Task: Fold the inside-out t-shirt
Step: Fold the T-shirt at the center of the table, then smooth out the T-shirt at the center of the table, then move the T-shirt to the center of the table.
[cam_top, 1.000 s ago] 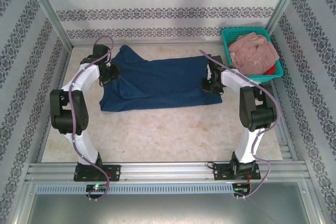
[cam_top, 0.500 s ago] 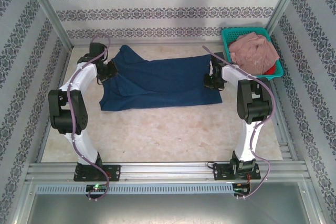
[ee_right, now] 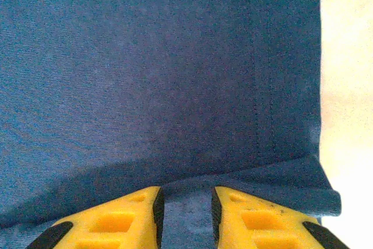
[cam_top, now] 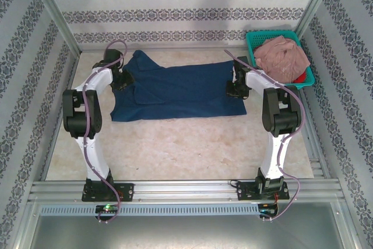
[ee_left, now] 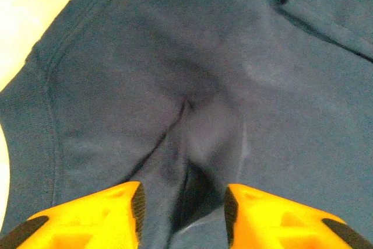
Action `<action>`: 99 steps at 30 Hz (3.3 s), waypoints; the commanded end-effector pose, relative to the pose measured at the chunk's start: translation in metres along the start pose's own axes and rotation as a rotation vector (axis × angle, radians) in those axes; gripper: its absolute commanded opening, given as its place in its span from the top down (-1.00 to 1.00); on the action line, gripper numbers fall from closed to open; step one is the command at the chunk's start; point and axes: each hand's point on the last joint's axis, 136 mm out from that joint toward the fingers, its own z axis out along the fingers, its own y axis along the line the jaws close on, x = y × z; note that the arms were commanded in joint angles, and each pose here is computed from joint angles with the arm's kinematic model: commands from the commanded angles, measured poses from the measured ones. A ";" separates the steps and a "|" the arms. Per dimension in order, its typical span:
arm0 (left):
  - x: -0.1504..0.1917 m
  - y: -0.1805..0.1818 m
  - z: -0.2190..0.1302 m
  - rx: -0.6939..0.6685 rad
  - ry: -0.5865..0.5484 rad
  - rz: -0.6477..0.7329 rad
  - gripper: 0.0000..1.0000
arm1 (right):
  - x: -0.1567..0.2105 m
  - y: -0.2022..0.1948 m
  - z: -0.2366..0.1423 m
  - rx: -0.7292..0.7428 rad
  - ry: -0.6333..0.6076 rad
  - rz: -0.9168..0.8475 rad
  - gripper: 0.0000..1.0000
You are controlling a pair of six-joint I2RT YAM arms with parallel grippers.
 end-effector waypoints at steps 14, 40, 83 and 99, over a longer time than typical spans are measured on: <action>0.077 -0.018 -0.014 0.168 0.075 0.001 -0.08 | 0.026 0.038 -0.059 -0.018 -0.114 -0.141 0.26; 0.068 -0.032 0.012 0.182 0.110 0.021 0.94 | 0.030 0.033 -0.060 -0.011 -0.111 -0.145 0.25; 0.121 0.042 -0.015 0.059 0.106 -0.035 -0.04 | 0.075 -0.019 -0.014 -0.009 0.168 0.090 0.31; 0.199 0.071 -0.079 0.112 0.051 -0.095 -0.08 | 0.162 -0.074 -0.060 0.179 0.101 0.205 0.34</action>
